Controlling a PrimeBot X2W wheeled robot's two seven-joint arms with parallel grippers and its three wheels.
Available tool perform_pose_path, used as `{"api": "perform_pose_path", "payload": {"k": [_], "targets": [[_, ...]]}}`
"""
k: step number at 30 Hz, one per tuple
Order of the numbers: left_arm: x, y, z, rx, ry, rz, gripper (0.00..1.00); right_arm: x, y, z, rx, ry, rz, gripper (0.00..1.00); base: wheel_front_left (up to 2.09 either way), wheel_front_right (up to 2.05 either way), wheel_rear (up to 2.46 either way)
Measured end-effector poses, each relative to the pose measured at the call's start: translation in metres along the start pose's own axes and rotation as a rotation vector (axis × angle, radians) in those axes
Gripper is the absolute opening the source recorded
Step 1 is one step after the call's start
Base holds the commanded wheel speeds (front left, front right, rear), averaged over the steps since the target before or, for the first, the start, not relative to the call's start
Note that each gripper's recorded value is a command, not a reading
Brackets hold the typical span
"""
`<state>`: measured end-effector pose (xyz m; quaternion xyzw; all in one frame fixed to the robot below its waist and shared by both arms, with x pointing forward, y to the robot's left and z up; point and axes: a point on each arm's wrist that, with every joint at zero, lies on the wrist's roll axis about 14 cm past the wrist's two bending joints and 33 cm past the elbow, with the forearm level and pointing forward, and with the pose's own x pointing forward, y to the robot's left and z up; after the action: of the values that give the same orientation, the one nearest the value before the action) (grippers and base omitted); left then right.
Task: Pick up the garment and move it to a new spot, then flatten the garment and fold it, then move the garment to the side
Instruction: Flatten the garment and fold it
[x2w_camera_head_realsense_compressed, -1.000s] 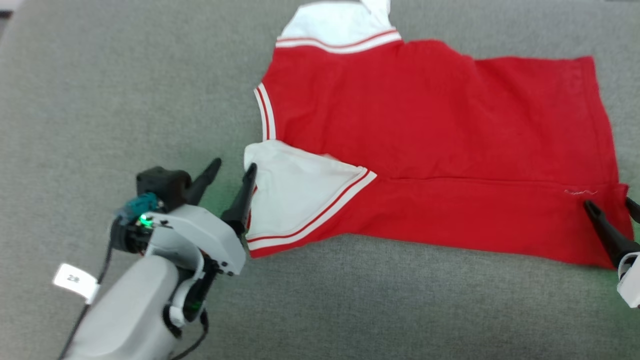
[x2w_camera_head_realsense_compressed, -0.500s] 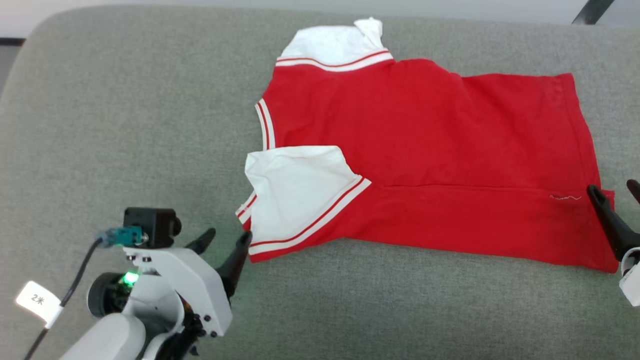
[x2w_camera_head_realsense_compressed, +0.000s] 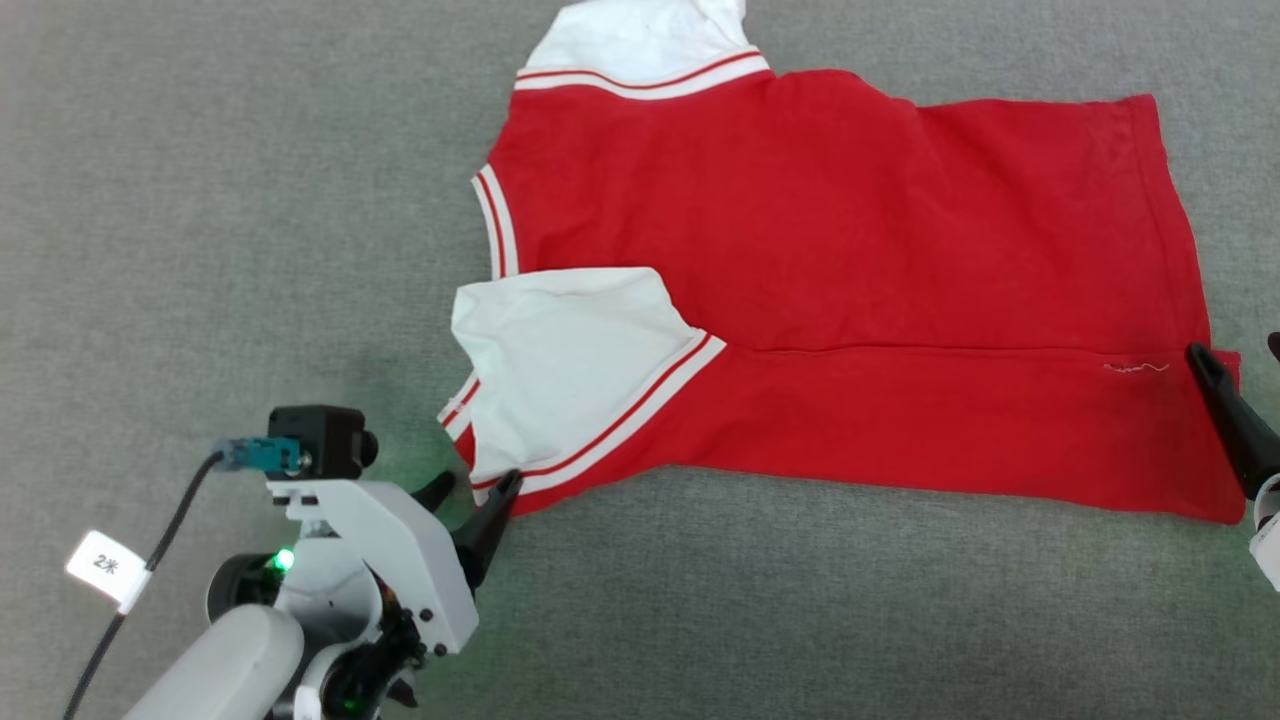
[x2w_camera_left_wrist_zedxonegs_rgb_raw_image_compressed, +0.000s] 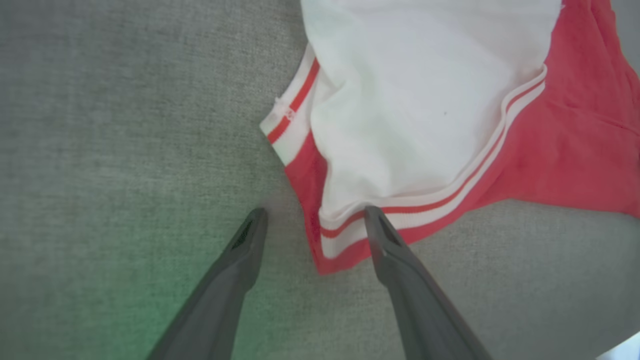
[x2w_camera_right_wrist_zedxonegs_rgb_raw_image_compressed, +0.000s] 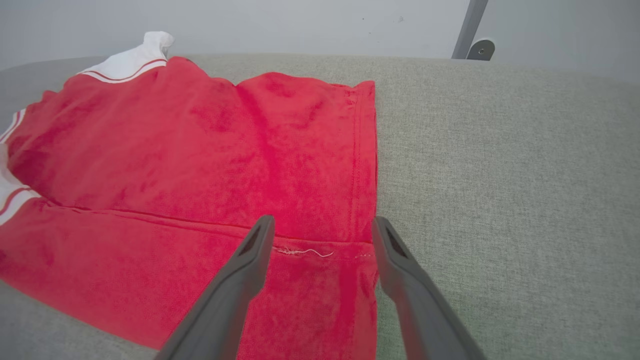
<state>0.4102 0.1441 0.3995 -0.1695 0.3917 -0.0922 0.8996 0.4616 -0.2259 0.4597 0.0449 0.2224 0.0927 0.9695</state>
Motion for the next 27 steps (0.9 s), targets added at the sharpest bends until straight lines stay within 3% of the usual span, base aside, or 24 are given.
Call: {"api": "perform_pose_path", "payload": {"k": [4, 5, 7, 8, 14, 20, 27], "targets": [[0.011, -0.002, -0.002, -0.017, 0.008, -0.025, 1.00, -0.002, -0.007, -0.002, 0.003, 0.002, -0.020, 1.00, 0.00, 0.00, 0.00], [0.013, -0.003, -0.001, -0.022, 0.007, -0.033, 0.90, -0.003, -0.009, -0.002, 0.004, 0.001, -0.025, 1.00, 0.00, 0.00, 0.00], [0.016, -0.006, 0.000, -0.029, 0.006, -0.051, 0.24, -0.005, -0.012, -0.001, 0.005, -0.002, -0.036, 1.00, 0.00, 0.00, 0.00], [0.016, -0.006, 0.000, -0.028, 0.006, -0.054, 0.01, -0.006, -0.013, 0.000, 0.004, -0.002, -0.039, 1.00, 0.00, 0.00, 0.00], [0.019, -0.011, 0.000, -0.030, -0.010, -0.074, 0.00, -0.013, -0.016, -0.002, -0.033, 0.049, -0.041, 1.00, 0.00, 0.00, 0.00], [0.018, -0.012, -0.004, -0.022, -0.009, -0.083, 0.00, -0.023, -0.024, -0.036, -0.146, 0.304, -0.037, 1.00, 0.00, 0.00, 0.00], [0.022, -0.012, -0.003, -0.023, -0.009, -0.083, 0.00, -0.018, -0.017, -0.070, -0.130, 0.517, 0.017, 1.00, 0.00, 0.00, 0.00]]}}
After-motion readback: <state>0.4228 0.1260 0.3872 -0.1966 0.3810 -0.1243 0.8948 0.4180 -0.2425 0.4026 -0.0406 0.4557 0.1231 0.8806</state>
